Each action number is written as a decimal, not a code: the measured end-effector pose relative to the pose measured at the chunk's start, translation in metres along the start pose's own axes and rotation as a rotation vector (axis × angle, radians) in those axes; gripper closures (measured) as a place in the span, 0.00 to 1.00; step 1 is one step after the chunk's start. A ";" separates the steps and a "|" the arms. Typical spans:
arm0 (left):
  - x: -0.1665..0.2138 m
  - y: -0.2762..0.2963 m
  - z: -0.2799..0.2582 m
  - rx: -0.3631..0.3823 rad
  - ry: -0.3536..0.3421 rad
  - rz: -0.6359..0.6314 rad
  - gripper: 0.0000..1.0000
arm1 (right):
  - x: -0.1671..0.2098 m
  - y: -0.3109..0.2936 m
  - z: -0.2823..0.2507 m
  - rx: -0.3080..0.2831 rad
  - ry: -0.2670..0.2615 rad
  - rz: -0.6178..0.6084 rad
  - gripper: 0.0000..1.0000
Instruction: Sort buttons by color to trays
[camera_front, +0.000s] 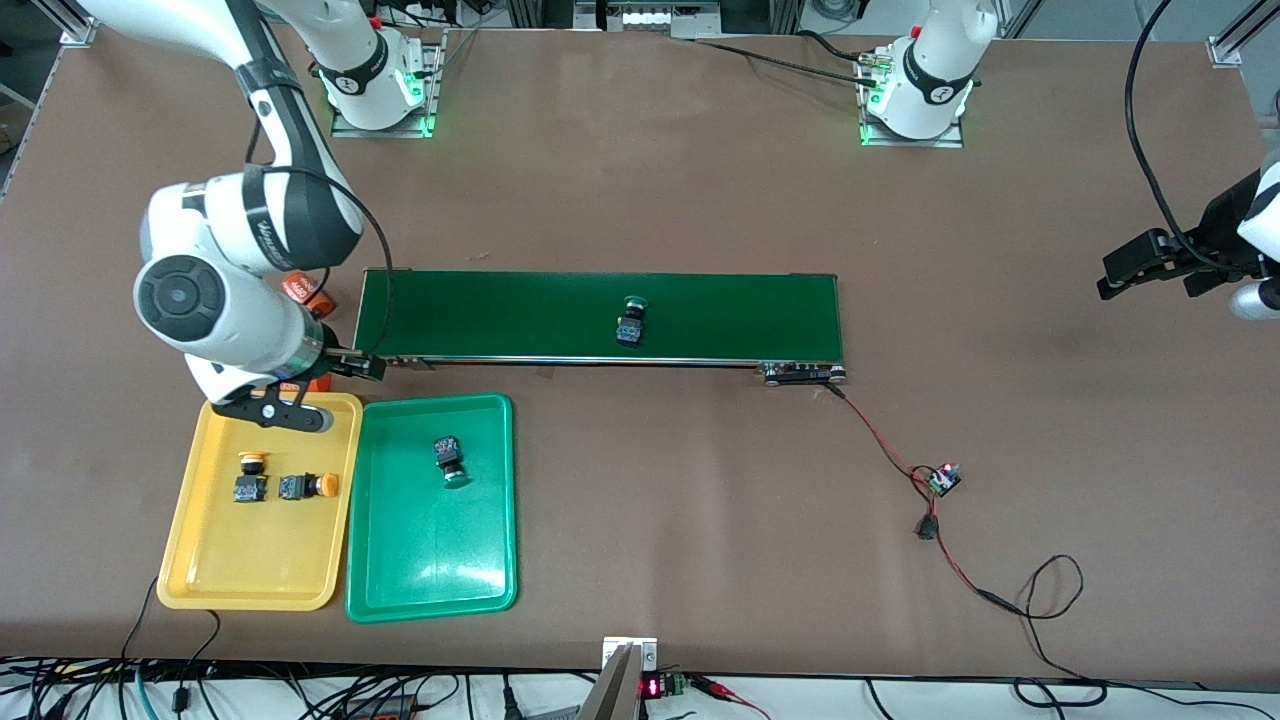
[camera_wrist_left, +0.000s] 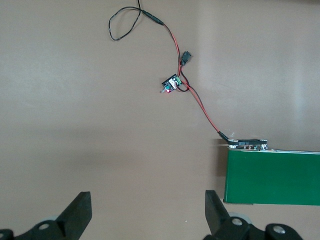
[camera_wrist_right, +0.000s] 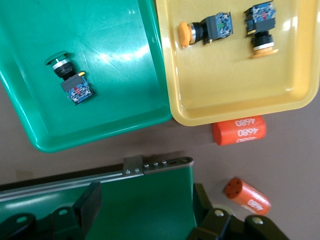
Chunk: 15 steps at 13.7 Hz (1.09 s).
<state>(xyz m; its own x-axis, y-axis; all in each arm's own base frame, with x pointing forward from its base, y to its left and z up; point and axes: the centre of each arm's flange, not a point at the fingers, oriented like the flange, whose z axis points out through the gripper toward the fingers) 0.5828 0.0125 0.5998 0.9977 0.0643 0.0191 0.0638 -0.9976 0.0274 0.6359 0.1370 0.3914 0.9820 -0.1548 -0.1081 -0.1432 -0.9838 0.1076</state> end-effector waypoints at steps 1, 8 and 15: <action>0.000 0.000 0.000 0.000 0.000 0.000 0.00 | 0.000 0.006 -0.010 0.003 0.006 -0.020 0.18; 0.000 0.000 0.000 0.000 0.000 0.000 0.00 | -0.004 0.031 -0.046 0.047 0.031 -0.069 0.00; 0.000 -0.005 0.000 -0.027 0.000 -0.015 0.00 | -0.008 0.027 -0.054 0.140 0.014 -0.042 0.00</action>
<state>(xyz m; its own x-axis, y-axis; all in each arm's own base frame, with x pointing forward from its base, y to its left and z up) 0.5828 0.0171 0.5997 0.9967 0.0790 0.0180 0.0779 -0.9954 0.0550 0.6307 0.1170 0.4489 0.9890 -0.1124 -0.0959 -0.1163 -0.9926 -0.0362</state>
